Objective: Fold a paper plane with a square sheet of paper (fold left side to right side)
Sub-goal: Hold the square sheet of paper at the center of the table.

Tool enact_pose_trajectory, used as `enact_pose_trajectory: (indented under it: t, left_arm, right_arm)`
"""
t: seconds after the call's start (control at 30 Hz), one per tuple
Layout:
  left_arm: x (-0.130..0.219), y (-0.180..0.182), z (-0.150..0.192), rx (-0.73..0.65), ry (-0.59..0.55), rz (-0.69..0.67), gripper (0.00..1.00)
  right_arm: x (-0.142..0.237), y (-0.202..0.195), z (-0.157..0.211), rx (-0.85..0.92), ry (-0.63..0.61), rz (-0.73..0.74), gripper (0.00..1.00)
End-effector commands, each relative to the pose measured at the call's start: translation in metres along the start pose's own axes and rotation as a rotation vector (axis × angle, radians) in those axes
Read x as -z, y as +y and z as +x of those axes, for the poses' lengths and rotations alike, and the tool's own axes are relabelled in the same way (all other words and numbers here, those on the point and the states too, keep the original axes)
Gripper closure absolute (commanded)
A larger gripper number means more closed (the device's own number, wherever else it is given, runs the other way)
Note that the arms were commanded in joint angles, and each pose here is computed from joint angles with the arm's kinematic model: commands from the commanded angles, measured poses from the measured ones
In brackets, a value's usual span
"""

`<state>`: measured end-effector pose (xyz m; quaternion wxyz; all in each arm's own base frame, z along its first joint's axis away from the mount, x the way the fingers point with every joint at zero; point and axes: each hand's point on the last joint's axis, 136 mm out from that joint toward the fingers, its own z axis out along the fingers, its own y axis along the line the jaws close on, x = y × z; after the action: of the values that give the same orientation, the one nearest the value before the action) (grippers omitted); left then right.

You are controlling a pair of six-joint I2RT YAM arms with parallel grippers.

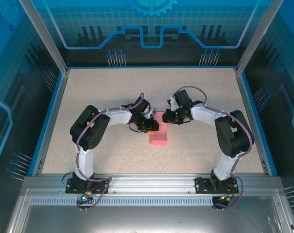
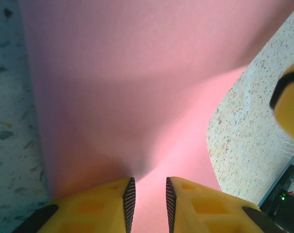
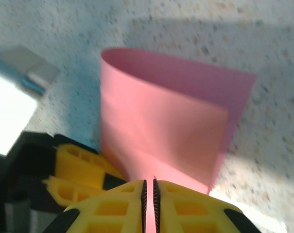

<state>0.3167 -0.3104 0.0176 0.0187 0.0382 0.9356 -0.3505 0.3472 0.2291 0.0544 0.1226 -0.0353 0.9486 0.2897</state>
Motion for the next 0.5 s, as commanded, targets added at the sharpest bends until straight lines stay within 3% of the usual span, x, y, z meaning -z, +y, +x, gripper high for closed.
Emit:
enact_pose_trajectory:
  t: [0.0,0.17,0.47]
  left_arm:
    - [-0.013,0.031,0.023,0.061,0.061,-0.095,0.72]
    - [-0.014,0.03,0.023,0.055,0.065,-0.093,0.72]
    - [-0.007,0.025,0.034,0.013,0.079,-0.079,0.72]
  right_arm:
    - [-0.016,0.01,-0.009,-0.009,0.019,-0.068,0.86]
    - [-0.038,0.01,-0.007,-0.021,0.057,-0.082,0.86]
    - [-0.058,-0.03,0.013,-0.107,0.154,0.088,0.86]
